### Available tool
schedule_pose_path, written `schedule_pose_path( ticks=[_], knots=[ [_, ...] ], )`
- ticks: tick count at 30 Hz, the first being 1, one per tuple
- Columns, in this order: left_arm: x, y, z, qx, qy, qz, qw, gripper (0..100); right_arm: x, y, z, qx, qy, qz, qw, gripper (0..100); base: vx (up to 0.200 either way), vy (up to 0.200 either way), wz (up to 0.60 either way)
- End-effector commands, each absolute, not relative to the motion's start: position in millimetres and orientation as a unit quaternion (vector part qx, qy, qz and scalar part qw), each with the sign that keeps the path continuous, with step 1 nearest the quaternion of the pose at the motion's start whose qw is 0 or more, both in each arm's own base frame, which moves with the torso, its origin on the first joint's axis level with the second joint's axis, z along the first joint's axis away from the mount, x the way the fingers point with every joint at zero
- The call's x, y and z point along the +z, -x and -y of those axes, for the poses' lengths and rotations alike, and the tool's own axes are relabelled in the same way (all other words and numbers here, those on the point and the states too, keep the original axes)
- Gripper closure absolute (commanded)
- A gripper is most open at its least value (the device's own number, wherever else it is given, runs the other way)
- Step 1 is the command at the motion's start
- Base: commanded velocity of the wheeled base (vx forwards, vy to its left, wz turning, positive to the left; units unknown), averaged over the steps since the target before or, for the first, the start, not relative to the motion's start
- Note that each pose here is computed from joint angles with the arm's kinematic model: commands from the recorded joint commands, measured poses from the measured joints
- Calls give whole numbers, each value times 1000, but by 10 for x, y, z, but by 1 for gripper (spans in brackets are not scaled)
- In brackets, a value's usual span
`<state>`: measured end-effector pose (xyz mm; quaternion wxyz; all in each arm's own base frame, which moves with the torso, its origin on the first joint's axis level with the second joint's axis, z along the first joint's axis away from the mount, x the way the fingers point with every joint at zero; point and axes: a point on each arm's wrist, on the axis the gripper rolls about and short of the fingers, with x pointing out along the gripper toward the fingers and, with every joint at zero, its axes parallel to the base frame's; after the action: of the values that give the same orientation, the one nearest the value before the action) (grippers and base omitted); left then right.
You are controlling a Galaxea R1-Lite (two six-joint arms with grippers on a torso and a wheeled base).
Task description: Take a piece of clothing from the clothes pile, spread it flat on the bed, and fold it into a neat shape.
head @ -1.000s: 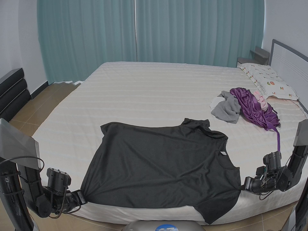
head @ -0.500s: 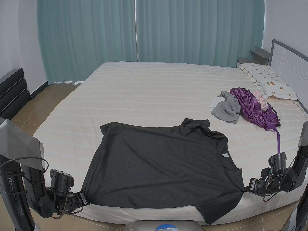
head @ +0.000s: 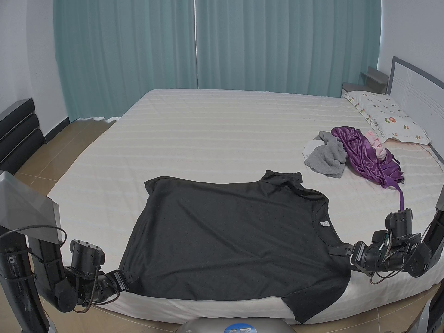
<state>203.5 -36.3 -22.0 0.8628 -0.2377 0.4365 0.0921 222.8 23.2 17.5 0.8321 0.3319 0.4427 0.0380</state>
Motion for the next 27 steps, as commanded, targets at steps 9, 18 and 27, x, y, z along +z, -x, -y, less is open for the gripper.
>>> schedule_pose_path(
  ticks=[9,18,27],
  knots=[
    [57,-2226,368,86,299,-356,881,0,212,-2235,-326,58,-384,-438,811,0,0,0,0],
    [49,-2222,369,89,314,-358,875,0,180,-2231,-327,62,-393,-446,801,0,0,89,0],
    [57,-2234,375,87,315,-355,876,0,212,-2230,-320,63,-394,-439,805,0,0,111,0]
  ],
)
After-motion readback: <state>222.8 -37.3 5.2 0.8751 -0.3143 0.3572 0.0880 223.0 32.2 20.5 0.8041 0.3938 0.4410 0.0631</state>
